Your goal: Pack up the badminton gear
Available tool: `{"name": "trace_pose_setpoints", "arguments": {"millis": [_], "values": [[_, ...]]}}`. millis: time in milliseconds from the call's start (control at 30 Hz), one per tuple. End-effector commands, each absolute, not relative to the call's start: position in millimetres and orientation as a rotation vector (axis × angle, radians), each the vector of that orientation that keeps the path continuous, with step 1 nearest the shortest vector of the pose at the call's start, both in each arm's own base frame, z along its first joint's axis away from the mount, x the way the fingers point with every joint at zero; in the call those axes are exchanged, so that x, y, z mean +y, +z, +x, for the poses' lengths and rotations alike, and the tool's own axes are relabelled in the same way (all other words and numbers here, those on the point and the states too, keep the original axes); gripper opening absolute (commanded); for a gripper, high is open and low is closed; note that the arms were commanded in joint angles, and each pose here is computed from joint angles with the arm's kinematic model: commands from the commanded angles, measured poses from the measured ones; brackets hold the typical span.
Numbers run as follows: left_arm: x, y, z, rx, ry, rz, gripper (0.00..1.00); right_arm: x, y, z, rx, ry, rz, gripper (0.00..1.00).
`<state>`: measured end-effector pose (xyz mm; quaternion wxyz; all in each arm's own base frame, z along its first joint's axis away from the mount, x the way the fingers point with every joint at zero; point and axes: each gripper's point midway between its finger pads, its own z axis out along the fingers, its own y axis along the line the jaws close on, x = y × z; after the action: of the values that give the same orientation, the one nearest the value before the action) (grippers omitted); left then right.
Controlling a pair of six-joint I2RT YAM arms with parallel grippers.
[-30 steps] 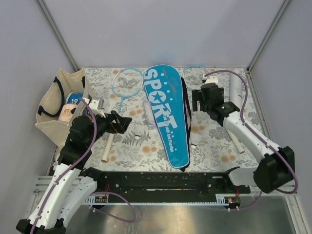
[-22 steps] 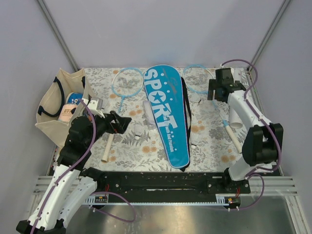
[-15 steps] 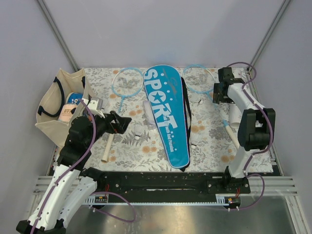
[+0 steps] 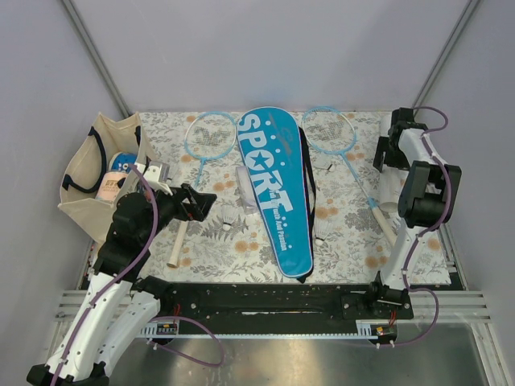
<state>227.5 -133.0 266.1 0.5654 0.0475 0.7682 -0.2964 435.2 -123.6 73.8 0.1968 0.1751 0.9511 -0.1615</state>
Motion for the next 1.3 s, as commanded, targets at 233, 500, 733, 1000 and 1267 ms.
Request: {"name": "trace_pose_setpoints", "arguments": {"millis": [233, 500, 733, 1000, 1267], "values": [[-131, 276, 232, 1.758, -0.682, 0.124, 0.99, -112, 49, 446, 2.763, -0.314, 0.418, 0.91], [-130, 277, 231, 1.749, -0.681, 0.129, 0.99, -113, 44, 445, 2.808, -0.288, 0.407, 0.86], [-130, 279, 230, 1.741, -0.681, 0.131, 0.99, -116, 50, 440, 2.817, -0.299, 0.408, 0.61], [-129, 280, 228, 1.729, -0.678, 0.131, 0.98, -112, 46, 431, 2.861, -0.288, 0.427, 0.77], [-128, 277, 231, 1.741, -0.671, 0.129, 0.99, -111, 41, 419, 2.943, -0.282, 0.335, 0.76]]}}
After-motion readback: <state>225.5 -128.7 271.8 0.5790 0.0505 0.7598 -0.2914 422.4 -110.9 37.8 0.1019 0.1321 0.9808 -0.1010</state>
